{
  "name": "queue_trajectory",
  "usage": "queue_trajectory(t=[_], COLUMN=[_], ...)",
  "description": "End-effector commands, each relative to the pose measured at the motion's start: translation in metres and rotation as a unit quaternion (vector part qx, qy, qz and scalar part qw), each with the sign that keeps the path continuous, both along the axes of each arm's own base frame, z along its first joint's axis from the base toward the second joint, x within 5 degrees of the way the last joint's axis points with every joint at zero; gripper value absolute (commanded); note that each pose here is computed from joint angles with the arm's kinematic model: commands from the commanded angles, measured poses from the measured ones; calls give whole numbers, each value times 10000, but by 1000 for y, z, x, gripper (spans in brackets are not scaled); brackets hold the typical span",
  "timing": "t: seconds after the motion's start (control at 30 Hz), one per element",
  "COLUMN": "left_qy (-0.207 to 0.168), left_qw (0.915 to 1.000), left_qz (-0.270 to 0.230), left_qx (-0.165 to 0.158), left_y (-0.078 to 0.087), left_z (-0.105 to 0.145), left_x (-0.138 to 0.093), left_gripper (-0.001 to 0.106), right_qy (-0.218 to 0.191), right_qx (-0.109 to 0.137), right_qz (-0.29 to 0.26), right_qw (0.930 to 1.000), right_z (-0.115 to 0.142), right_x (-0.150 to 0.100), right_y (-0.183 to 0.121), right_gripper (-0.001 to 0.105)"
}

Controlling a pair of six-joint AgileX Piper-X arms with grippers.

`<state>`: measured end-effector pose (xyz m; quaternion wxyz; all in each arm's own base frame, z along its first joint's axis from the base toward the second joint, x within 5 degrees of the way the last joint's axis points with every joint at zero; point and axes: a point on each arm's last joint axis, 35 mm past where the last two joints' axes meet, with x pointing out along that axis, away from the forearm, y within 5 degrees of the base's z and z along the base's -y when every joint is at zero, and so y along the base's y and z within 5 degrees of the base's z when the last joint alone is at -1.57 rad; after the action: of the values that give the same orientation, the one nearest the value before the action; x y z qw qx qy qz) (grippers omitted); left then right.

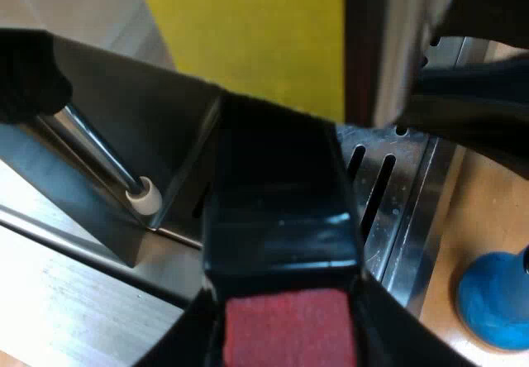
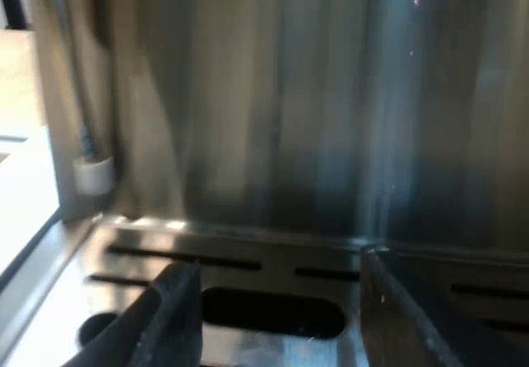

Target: Put the handle in the coffee machine

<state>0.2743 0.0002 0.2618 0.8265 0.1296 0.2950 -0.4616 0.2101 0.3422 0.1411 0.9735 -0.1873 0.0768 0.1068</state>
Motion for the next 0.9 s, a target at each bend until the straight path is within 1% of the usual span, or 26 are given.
queue_trajectory(t=[0.03,0.07,0.1,0.17,0.2,0.27,0.3,0.37,0.43,0.57,0.63,0.73,0.8,0.9], left_qy=[-590,-590,-558,-533,-528,-455,-435,-417,-396,-398,-398,-389,-376,-285], left_qw=[9951,9951,9954,9955,9955,9959,9958,9957,9957,9957,9957,9957,9958,9960], left_qz=[-524,-524,-501,-483,-479,-426,-422,-419,-403,-406,-406,-405,-404,-397], left_qx=[-587,-587,-605,-618,-621,-660,-692,-720,-730,-733,-733,-734,-736,-749], left_y=[-3,-3,-3,-3,-3,-3,-4,-4,-4,-4,-4,-4,-4,-4], left_z=[21,21,21,21,21,21,21,22,21,22,22,21,21,20], left_x=[-6,-6,-6,-6,-6,-6,-6,-6,-6,-6,-6,-6,-6,-8], left_gripper=[0,0,0,0,0,0,0,0,0,0,0,0,0,0], right_qy=[-139,-153,-213,-252,-294,-311,-462,-552,-623,-847,-930,-1027,-1121,-1379], right_qx=[181,206,324,410,525,578,858,686,637,344,443,500,494,498], right_qz=[-145,-171,-217,-204,-161,-130,47,75,102,152,146,143,139,126], right_qw=[9996,9995,9990,9986,9981,9978,9952,9961,9960,9957,9946,9933,9924,9891], right_z=[-2,-4,-5,-5,-6,-7,-8,-6,-2,11,17,21,23,30], right_x=[11,13,18,20,24,26,35,38,40,45,47,48,48,47], right_y=[-4,-4,-7,-7,-8,-9,-8,-5,-1,7,10,11,11,10], right_gripper=[46,46,46,46,46,46,46,46,46,46,46,46,46,45])
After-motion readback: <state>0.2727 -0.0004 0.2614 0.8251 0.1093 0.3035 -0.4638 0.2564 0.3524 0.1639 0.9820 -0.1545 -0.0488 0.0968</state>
